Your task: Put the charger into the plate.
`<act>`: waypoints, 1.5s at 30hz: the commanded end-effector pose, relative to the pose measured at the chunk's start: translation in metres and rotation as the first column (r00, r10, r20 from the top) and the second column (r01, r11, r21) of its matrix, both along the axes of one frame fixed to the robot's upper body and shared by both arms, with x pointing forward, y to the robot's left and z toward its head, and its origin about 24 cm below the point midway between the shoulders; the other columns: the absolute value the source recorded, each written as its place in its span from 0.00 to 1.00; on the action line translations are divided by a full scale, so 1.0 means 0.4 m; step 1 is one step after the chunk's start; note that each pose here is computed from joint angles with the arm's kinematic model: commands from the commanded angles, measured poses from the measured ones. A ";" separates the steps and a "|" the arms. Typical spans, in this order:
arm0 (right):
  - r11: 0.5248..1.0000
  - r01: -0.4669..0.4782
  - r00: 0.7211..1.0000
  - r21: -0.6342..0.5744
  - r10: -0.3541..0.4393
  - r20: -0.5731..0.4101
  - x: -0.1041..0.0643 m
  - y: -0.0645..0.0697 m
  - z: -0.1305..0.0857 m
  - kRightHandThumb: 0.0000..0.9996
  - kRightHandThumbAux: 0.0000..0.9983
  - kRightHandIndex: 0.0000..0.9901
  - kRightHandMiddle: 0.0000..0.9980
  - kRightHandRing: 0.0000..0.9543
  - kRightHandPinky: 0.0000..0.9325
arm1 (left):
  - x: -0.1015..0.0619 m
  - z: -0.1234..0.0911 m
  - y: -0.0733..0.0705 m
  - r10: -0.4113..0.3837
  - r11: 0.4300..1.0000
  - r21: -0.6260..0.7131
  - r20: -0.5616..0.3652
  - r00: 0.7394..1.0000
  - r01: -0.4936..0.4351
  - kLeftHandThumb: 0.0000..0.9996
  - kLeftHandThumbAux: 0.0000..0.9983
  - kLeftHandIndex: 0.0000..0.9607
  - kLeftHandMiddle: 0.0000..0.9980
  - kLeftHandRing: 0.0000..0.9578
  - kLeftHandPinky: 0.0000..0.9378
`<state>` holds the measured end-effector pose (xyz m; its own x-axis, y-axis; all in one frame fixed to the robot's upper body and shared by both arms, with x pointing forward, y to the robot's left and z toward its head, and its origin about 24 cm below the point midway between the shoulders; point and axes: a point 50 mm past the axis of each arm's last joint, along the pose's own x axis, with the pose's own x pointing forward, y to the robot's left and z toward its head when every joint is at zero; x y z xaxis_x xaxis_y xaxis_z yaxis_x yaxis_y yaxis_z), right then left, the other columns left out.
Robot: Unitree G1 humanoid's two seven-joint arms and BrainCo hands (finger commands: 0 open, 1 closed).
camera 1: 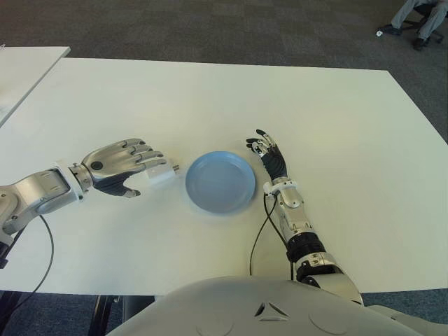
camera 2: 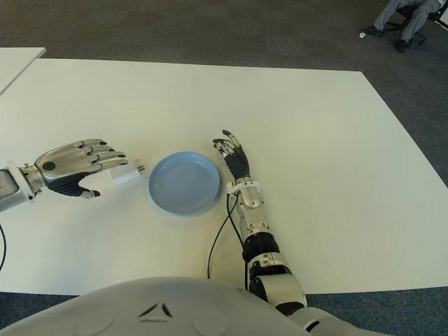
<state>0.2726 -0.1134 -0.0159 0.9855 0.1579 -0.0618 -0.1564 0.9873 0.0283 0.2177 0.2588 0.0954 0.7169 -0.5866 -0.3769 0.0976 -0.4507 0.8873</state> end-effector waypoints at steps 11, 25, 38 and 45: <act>1.000 0.007 0.997 0.009 -0.007 -0.074 -0.013 0.002 -0.033 0.00 0.50 0.12 0.33 0.31 0.24 | -0.005 -0.009 0.002 0.005 1.000 -0.022 0.024 1.000 -0.005 0.00 0.58 0.10 0.16 0.16 0.18; 1.000 0.018 0.997 0.009 -0.017 -0.075 -0.010 0.000 -0.034 0.00 0.51 0.13 0.34 0.31 0.24 | 0.022 -0.014 -0.010 0.385 0.856 -0.349 -0.064 0.921 -0.382 0.07 0.43 0.02 0.05 0.04 0.03; 0.999 0.034 0.996 0.006 -0.033 -0.077 -0.010 0.001 -0.038 0.00 0.52 0.13 0.34 0.31 0.23 | 0.043 -0.075 -0.013 0.585 0.625 -0.539 -0.155 0.796 -0.564 0.27 0.31 0.00 0.00 0.00 0.05; 0.999 0.048 0.997 0.020 -0.046 -0.069 -0.009 0.003 -0.039 0.00 0.53 0.13 0.32 0.29 0.23 | 0.033 -0.140 -0.054 0.654 0.489 -0.591 -0.238 0.718 -0.641 0.32 0.28 0.00 0.00 0.00 0.06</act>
<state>0.2762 -0.1107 -0.0181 0.9894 0.1319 -0.0607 -0.1296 0.9908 0.0401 0.2348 0.2448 0.0550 0.9941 -0.0702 -0.0829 0.1009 0.3147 0.9438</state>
